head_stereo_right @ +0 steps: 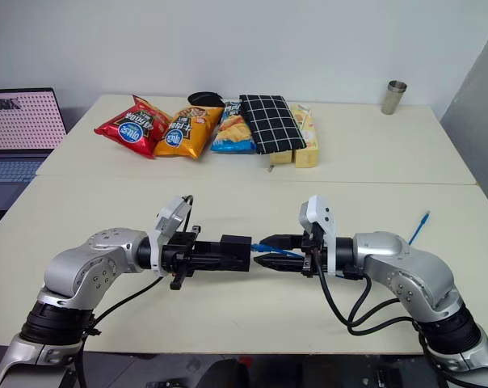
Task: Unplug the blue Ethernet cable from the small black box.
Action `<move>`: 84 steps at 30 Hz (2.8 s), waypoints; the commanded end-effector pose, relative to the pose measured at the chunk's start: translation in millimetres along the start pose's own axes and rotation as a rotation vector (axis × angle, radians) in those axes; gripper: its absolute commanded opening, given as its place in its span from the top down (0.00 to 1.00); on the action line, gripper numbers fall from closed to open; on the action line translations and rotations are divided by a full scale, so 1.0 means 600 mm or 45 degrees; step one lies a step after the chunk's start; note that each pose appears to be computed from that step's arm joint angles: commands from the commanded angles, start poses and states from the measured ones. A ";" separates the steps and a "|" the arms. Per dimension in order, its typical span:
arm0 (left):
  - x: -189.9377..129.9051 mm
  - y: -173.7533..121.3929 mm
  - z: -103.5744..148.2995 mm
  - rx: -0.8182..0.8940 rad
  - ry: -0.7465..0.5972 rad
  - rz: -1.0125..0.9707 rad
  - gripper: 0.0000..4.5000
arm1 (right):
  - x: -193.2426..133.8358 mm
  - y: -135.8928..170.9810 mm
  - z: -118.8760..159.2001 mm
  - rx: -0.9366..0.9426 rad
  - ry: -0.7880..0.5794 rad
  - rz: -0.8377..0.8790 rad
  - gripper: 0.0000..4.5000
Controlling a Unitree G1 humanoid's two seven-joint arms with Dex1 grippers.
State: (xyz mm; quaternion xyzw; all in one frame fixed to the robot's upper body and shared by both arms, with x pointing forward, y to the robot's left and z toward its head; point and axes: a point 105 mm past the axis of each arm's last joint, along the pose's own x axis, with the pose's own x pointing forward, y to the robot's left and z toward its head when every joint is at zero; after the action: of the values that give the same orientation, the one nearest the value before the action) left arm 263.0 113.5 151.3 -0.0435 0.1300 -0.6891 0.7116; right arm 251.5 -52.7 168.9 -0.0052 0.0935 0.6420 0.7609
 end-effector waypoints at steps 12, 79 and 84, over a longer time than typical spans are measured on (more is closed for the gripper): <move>-0.011 -0.007 0.007 0.089 -0.002 0.002 0.83 | 0.007 0.000 0.018 0.032 -0.015 0.072 0.62; -0.005 -0.014 -0.006 0.085 -0.006 -0.027 0.83 | -0.006 -0.015 0.000 0.163 0.049 0.081 0.98; -0.029 -0.001 -0.003 0.081 -0.020 0.077 0.83 | -0.040 -0.049 -0.022 0.166 0.102 -0.076 0.98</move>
State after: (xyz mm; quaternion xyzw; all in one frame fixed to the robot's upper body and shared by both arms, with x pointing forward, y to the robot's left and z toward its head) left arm 258.3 123.5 140.6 -0.0327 0.1278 -0.6798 0.7214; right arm 268.9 -73.7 153.6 0.0308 0.1794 0.6272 0.7573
